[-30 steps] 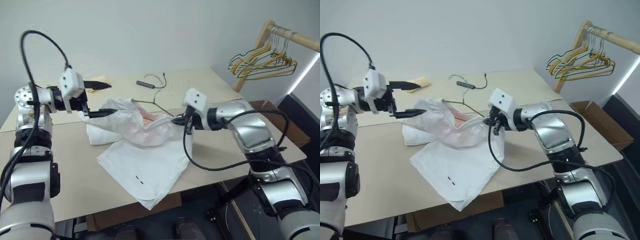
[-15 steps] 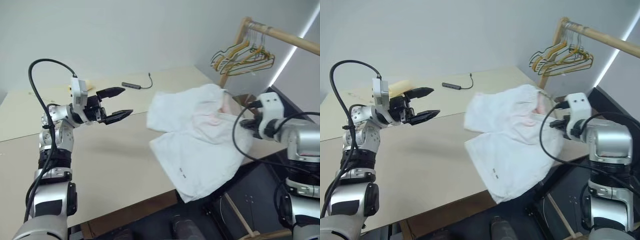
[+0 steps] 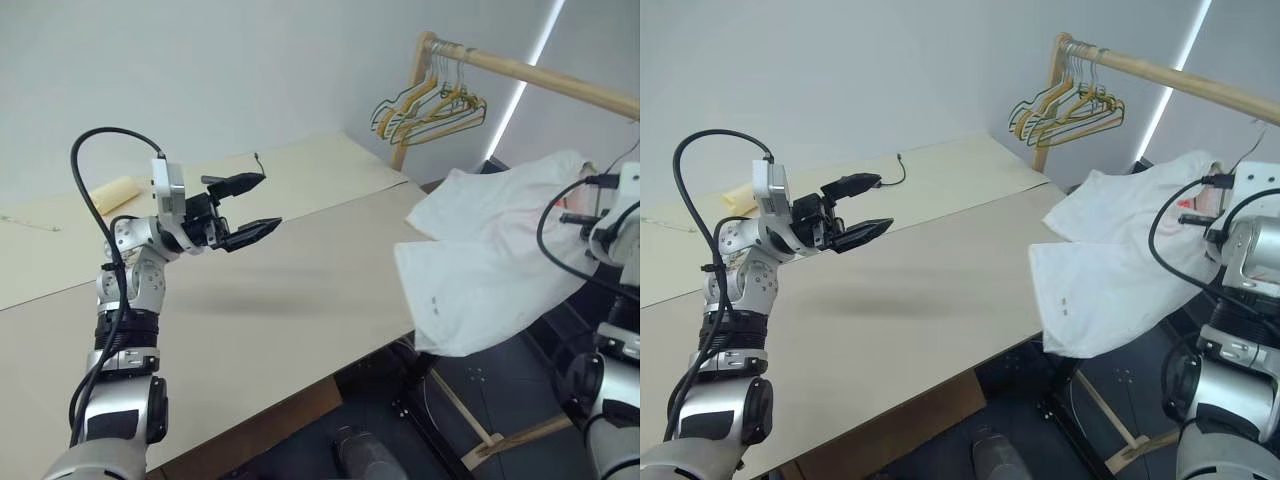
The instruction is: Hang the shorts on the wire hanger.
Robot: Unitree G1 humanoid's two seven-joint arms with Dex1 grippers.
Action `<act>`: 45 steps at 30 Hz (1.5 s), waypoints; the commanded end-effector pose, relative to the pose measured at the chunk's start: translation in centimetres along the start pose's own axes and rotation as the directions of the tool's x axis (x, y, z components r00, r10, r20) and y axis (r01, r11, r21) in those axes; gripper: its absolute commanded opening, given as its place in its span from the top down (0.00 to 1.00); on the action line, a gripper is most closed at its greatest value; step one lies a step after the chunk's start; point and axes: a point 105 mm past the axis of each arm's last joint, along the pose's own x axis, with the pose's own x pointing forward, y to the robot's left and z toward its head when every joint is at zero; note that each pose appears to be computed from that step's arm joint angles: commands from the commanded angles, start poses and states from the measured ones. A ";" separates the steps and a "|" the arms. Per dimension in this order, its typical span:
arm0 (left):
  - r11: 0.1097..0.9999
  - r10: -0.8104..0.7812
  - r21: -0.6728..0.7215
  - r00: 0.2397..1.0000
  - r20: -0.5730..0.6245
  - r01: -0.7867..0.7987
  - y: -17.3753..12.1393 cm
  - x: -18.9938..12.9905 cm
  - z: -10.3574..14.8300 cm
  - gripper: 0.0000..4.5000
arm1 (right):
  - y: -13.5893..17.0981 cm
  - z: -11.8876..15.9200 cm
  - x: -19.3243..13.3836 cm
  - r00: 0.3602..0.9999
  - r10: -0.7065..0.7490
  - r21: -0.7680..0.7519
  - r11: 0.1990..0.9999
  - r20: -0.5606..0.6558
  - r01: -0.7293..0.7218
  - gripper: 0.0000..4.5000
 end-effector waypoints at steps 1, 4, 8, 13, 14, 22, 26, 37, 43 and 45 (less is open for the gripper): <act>0.999 -0.010 0.032 1.000 0.018 0.010 -0.4 0.2 1.0 0.00 | -1.0 3.1 0.0 0.991 -0.084 0.088 0.993 0.108 0.075 1.00; 1.000 -0.024 0.011 0.999 0.033 0.023 -0.9 0.1 1.1 0.00 | -1.0 3.4 1.2 0.992 -0.097 0.154 0.985 0.082 0.083 1.00; 1.000 -0.020 0.009 0.999 0.032 0.020 -1.3 0.0 1.1 0.00 | -1.6 4.5 2.2 0.983 -0.156 0.185 0.973 0.100 0.136 1.00; 1.000 -0.011 -0.005 0.999 0.051 0.012 -1.7 -0.4 1.5 0.00 | -2.1 4.6 3.1 0.984 -0.159 0.225 0.965 0.086 0.136 1.00; 1.000 -0.010 -0.006 0.999 0.050 0.011 -1.8 -0.5 1.5 0.00 | -2.1 4.5 3.3 0.986 -0.151 0.246 0.961 0.074 0.128 1.00; 1.000 0.016 0.004 0.999 0.029 -0.016 -1.9 -0.8 1.3 0.00 | -1.7 2.8 4.0 0.981 -0.194 0.226 0.955 -0.026 0.194 1.00; 1.000 0.020 0.008 0.999 0.025 -0.020 -1.9 -0.7 1.2 0.00 | -2.6 2.8 3.8 0.959 -0.284 0.174 0.943 -0.020 0.283 0.84; 0.999 0.027 -0.020 0.999 0.047 -0.026 -2.0 -0.8 1.4 0.00 | -3.7 6.0 1.9 0.837 -0.503 -0.019 0.855 0.217 0.519 0.01; 0.999 0.032 -0.018 0.998 0.054 -0.031 -2.0 -1.1 1.6 0.00 | -2.4 7.4 0.3 0.770 -0.537 -0.023 0.815 0.346 0.579 0.01; 0.999 0.039 -0.011 0.998 0.048 -0.039 -1.9 -1.2 1.6 0.00 | -1.3 8.0 -0.3 0.756 -0.517 -0.002 0.825 0.401 0.565 0.01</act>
